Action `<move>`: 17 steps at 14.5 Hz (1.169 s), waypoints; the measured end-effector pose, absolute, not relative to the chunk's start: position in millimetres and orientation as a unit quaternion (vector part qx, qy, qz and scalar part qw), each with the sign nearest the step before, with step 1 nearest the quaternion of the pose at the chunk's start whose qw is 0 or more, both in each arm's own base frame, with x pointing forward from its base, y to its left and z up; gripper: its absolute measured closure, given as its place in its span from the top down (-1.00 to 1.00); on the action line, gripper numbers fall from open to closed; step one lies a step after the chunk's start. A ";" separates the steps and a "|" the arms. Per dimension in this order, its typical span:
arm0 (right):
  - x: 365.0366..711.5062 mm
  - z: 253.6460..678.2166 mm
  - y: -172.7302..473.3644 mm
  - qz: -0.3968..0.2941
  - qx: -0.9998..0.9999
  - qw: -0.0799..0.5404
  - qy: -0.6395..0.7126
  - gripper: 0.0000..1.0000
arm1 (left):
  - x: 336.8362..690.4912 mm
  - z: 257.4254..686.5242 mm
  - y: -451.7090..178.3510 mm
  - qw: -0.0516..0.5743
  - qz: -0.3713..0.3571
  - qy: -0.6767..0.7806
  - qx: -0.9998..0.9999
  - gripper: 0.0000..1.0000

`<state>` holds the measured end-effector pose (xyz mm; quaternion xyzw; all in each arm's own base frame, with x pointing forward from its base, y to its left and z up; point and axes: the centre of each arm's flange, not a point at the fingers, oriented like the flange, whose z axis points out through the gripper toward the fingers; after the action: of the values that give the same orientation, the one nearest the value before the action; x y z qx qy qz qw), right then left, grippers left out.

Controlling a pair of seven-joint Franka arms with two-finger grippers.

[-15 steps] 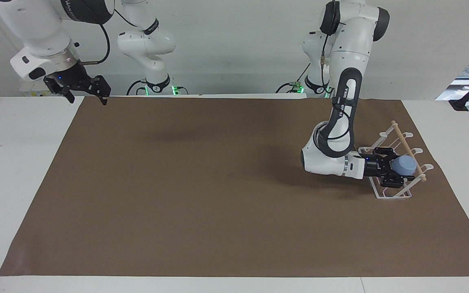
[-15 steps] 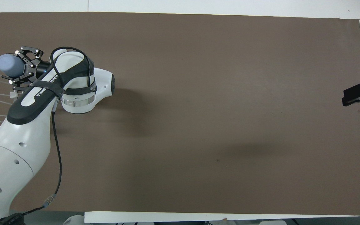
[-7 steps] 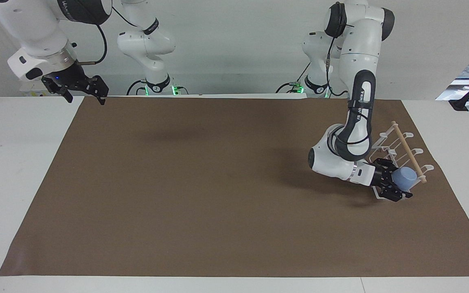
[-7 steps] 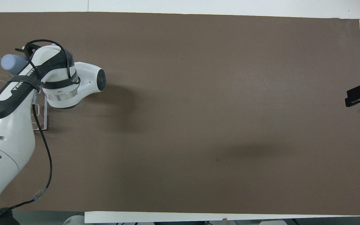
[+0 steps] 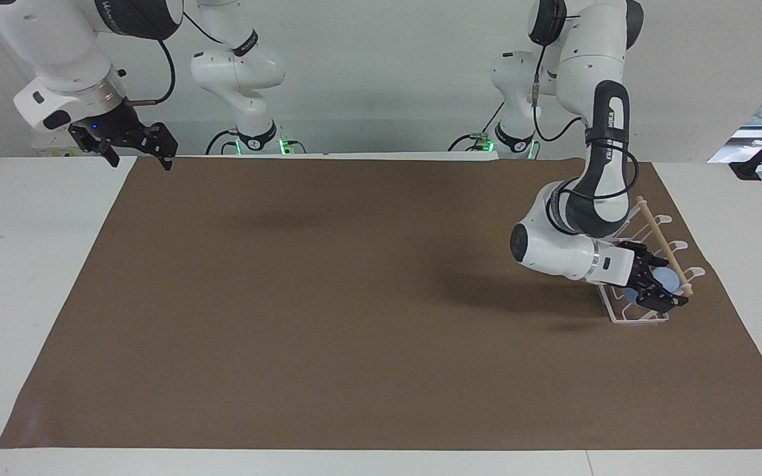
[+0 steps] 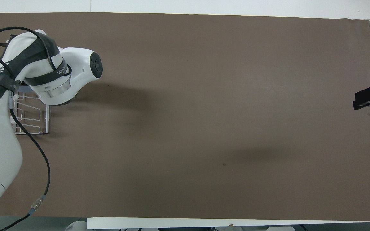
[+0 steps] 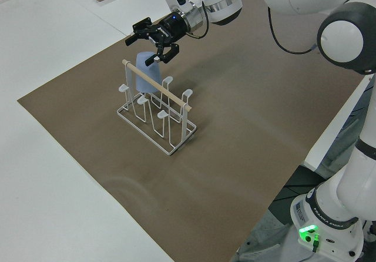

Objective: Hang cup on cup holder
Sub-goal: 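Lower the cup onto a rack peg with the left gripper, then open the left gripper and withdraw it from the rack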

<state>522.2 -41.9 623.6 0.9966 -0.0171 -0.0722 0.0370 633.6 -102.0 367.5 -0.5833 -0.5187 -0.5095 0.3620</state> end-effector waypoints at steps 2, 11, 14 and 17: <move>522.2 623.6 -41.1 -0.072 0.997 0.037 -0.016 0.99 | 632.6 373.1 -103.0 0.381 -0.504 -0.511 -0.583 1.00; 522.1 623.5 -41.3 -0.073 0.997 0.037 -0.017 0.99 | 599.6 524.4 -83.2 0.394 -0.325 -0.488 -0.708 1.00; 522.1 623.5 -41.3 -0.073 0.997 0.037 -0.017 0.99 | 592.5 538.3 -36.6 0.361 -0.217 -0.454 -0.785 1.00; 522.1 623.5 -41.3 -0.073 0.997 0.037 -0.017 0.99 | 596.0 524.2 3.5 0.298 -0.115 -0.384 -0.866 1.00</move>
<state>522.1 -41.3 623.5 0.9965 -0.0166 -0.0725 0.0370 596.0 3.5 524.2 -0.8661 -0.3842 -0.1150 0.2984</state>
